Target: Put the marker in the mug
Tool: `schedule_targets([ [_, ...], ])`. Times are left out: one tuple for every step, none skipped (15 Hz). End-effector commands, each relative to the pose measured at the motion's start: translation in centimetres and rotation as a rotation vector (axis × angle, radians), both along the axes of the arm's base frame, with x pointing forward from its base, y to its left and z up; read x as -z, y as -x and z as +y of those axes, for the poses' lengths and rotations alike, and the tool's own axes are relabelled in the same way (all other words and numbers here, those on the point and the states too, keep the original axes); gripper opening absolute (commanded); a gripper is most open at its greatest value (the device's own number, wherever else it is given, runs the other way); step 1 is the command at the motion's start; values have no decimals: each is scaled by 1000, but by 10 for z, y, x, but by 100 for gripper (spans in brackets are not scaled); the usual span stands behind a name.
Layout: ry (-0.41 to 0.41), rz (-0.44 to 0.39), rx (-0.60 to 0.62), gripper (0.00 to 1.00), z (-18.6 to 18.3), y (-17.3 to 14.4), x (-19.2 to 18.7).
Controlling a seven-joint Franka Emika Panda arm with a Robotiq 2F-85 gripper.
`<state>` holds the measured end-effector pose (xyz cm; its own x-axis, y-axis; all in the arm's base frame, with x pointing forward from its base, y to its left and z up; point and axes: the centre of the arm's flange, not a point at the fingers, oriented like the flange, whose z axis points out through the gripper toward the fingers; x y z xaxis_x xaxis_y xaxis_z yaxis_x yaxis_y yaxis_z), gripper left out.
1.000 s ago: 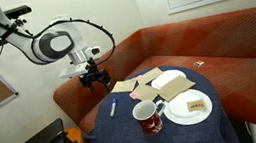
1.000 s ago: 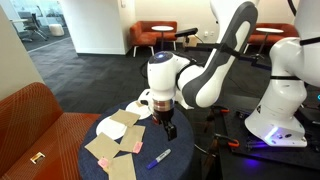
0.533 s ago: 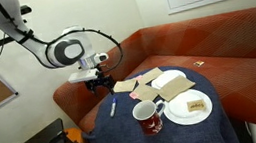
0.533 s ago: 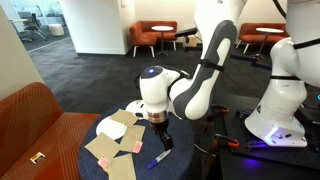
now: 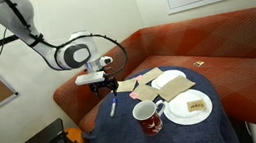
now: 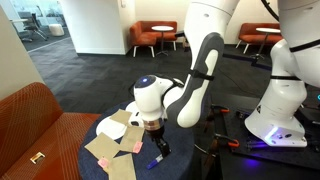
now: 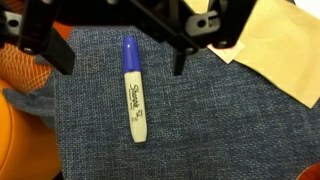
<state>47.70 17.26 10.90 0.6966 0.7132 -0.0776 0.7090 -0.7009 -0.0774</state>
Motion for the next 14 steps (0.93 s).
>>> schedule_targets([
  [-15,-16,-35,100,4,-9,10],
  [-16,-12,-37,100,5,-11,13],
  [-16,-9,-41,100,6,-10,16],
  [-17,-5,-43,100,7,-10,18],
  [-17,0,-44,100,7,-10,21],
  [-17,4,-44,100,8,-9,24],
  [-17,10,-44,100,8,-9,27],
  [-16,13,-42,100,8,-9,30],
  [-17,16,-41,100,9,-9,33],
  [-16,18,-40,100,9,-9,36],
  [-17,21,-39,100,9,-9,39],
  [-17,22,-39,100,10,-10,42],
  [-14,22,-40,100,10,-10,46],
  [-13,23,-43,100,11,-11,48],
])
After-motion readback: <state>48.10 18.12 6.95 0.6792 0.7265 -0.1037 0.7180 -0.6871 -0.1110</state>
